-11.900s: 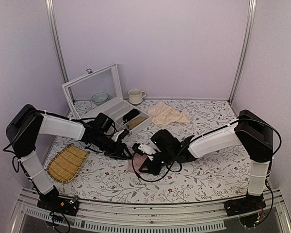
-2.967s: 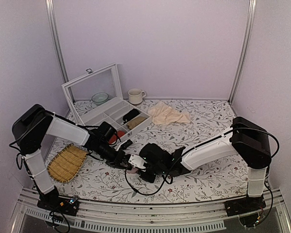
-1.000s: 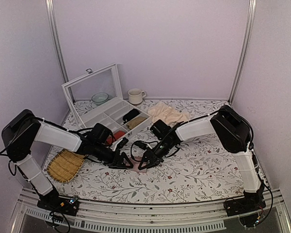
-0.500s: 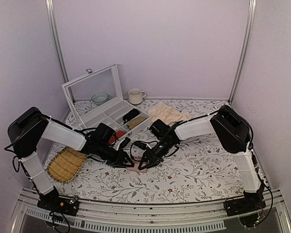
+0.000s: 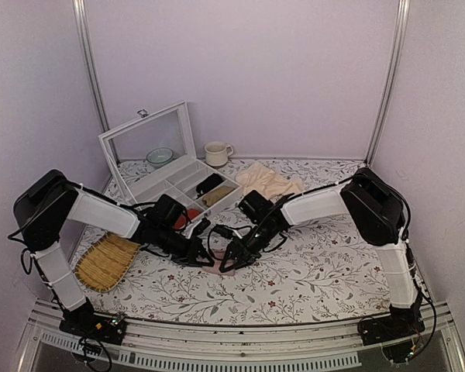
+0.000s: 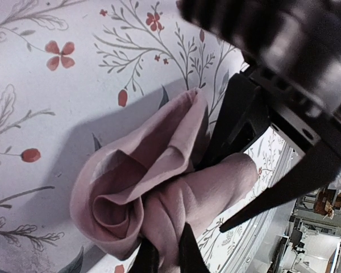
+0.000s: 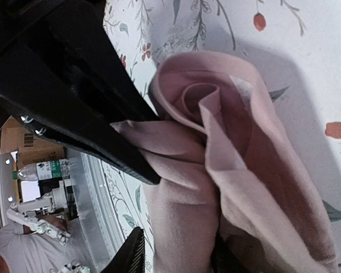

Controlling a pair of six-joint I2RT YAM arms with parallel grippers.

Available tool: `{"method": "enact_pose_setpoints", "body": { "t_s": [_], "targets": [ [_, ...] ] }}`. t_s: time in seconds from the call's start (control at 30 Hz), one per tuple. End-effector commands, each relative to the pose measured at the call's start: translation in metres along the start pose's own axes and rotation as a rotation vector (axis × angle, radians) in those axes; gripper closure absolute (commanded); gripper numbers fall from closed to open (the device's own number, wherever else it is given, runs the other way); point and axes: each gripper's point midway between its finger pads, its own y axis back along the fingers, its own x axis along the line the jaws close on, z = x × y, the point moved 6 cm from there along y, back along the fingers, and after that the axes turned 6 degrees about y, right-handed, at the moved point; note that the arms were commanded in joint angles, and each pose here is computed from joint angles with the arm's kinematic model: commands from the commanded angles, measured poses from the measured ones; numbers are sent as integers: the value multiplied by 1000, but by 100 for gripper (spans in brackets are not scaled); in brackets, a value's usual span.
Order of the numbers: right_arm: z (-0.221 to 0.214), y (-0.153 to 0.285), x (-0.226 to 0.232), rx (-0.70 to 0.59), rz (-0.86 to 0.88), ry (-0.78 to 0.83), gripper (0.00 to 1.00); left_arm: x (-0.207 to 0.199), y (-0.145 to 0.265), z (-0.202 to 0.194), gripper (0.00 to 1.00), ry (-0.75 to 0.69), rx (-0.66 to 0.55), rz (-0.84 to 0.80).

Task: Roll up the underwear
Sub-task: Roll the underwear at the center of the board.

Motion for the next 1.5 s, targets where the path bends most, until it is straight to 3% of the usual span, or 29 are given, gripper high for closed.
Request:
{"method": "enact_pose_setpoints", "body": {
  "t_s": [0.0, 0.33, 0.8, 1.07, 1.47],
  "targets": [
    [-8, 5, 0, -50, -284, 127, 64, 1, -8, -4, 100, -24, 31, 21],
    [2, 41, 41, -246, -439, 324, 60, 3, -9, -6, 100, -26, 49, 30],
    [-1, 58, 73, -365, -598, 511, 56, 4, -10, -7, 100, -23, 63, 27],
    [-9, 29, 77, -296, -698, 664, 56, 6, -11, -9, 100, -21, 72, 26],
    [-29, 0, 61, -200, -801, 760, 56, 6, -12, -9, 100, -18, 80, 18]
  ]
}}
